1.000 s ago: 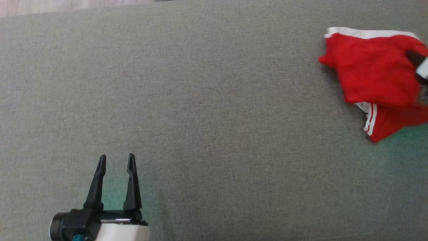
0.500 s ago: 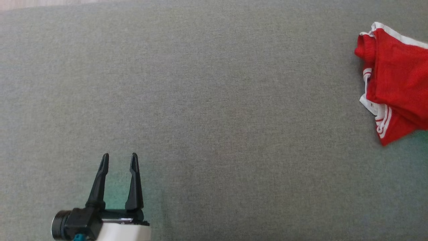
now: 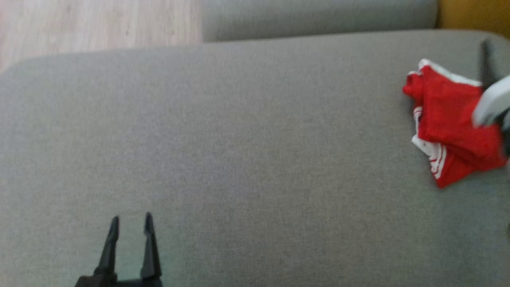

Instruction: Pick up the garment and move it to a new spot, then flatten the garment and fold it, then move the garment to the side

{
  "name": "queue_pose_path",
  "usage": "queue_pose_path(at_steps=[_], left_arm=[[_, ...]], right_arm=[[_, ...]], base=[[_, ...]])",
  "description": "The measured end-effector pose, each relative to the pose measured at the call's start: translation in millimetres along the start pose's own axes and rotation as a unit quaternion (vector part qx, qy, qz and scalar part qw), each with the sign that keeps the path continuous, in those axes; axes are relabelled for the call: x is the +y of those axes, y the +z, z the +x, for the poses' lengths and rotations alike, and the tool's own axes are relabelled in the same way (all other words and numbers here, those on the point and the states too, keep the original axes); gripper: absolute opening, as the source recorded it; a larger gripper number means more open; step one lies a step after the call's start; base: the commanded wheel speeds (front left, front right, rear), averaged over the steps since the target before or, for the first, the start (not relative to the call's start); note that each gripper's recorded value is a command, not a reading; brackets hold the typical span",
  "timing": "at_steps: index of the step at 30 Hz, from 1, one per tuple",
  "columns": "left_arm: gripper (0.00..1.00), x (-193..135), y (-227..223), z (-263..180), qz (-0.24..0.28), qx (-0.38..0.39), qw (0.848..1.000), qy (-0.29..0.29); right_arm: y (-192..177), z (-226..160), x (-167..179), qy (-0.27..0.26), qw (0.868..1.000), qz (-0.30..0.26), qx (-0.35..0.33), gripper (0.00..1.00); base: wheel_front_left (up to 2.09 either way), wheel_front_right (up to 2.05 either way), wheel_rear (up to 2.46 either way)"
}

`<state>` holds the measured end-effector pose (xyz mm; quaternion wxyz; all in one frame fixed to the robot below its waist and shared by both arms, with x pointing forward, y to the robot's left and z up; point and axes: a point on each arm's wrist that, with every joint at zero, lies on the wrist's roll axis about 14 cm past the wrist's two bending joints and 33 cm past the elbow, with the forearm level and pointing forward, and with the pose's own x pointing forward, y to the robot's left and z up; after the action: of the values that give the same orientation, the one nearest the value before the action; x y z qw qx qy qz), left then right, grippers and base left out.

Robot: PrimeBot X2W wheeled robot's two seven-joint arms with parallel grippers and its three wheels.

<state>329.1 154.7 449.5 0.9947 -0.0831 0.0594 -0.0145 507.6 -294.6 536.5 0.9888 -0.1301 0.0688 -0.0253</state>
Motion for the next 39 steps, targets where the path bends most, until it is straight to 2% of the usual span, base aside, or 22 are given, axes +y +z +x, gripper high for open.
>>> queue_pose_path(at_steps=[7, 14, 22, 39], left_arm=[[1.0, 9.9, 14.0, -13.4, 0.004, -0.027, 0.999, 0.019], [1.0, 28.6, -4.8, -32.9, 0.013, 0.0, 0.999, 0.047], [1.0, 25.9, -12.3, -39.8, 0.003, 0.01, 0.999, 0.03], [1.0, 8.7, -21.2, -40.8, -0.003, 0.023, 1.0, -0.012]], right_arm=[[-29.9, -73.0, 59.3, 0.045, 0.997, 0.033, -0.052, 1.0], [-69.1, -155.0, 132.6, 0.087, 0.992, 0.089, -0.033, 1.0], [-61.2, -173.7, 142.8, 0.095, 0.989, 0.099, -0.047, 1.0], [-54.5, -179.1, 130.9, 0.075, 0.987, 0.126, -0.061, 1.0]], base=[[0.0, 0.0, 0.0], [0.0, 0.0, 0.0], [0.0, 0.0, 0.0], [0.0, 0.0, 0.0]])
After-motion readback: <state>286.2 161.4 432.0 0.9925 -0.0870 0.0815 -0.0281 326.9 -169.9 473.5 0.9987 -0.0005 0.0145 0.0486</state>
